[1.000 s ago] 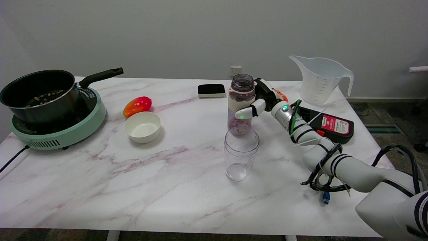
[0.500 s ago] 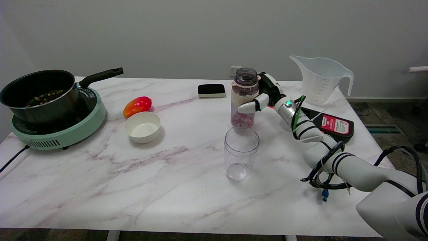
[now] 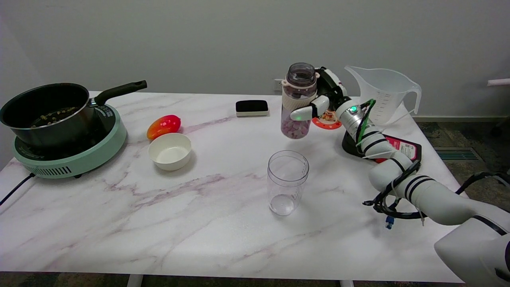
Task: Pick up the bottle.
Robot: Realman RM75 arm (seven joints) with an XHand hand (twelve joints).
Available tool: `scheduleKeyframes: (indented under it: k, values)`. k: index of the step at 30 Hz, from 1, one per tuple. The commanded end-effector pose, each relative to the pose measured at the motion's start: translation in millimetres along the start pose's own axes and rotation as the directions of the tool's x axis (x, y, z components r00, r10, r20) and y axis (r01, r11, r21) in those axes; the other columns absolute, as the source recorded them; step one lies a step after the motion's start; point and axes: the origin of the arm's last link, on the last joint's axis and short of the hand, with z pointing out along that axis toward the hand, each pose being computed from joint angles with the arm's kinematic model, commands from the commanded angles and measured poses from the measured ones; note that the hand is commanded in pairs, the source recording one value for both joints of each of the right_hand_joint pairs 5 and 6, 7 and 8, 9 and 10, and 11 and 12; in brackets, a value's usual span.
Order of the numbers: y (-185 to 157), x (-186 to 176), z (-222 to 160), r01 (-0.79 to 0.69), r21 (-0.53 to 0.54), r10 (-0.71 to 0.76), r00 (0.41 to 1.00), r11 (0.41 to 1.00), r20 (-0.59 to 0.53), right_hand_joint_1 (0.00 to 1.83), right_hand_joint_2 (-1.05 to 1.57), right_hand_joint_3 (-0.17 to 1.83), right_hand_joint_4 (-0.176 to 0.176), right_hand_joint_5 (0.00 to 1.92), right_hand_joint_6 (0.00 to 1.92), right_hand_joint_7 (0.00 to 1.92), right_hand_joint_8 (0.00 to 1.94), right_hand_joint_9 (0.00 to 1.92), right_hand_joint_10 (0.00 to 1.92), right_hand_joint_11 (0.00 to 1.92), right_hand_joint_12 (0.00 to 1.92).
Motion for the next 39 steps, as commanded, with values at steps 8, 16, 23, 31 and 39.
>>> scheduleKeyframes:
  k: [8,16,23,31,39]
  values:
    - [-76.8,38.2,-26.9,0.192,0.099,-0.187,0.981,0.976,-0.058,1.58,0.97,0.58,0.0,1.74,1.74,1.73,1.73,1.51,1.51,1.29,1.29]
    - [-105.0,41.8,-42.5,0.37,0.08,-0.363,0.928,0.926,-0.089,1.58,0.99,0.57,0.0,1.76,1.76,1.74,1.74,1.51,1.51,1.3,1.3]
    - [-124.2,39.4,-59.2,0.531,0.014,-0.526,0.843,0.847,-0.109,1.58,1.0,0.55,0.0,1.75,1.75,1.75,1.75,1.52,1.52,1.3,1.3]
    - [-142.0,24.3,-77.7,0.619,-0.04,-0.619,0.777,0.784,-0.111,1.59,1.0,0.54,0.0,1.75,1.75,1.75,1.75,1.51,1.51,1.3,1.3]
    - [-145.1,13.8,-86.6,0.652,-0.074,-0.656,0.748,0.755,-0.103,1.58,1.01,0.55,0.0,1.78,1.78,1.76,1.76,1.52,1.52,1.3,1.3]
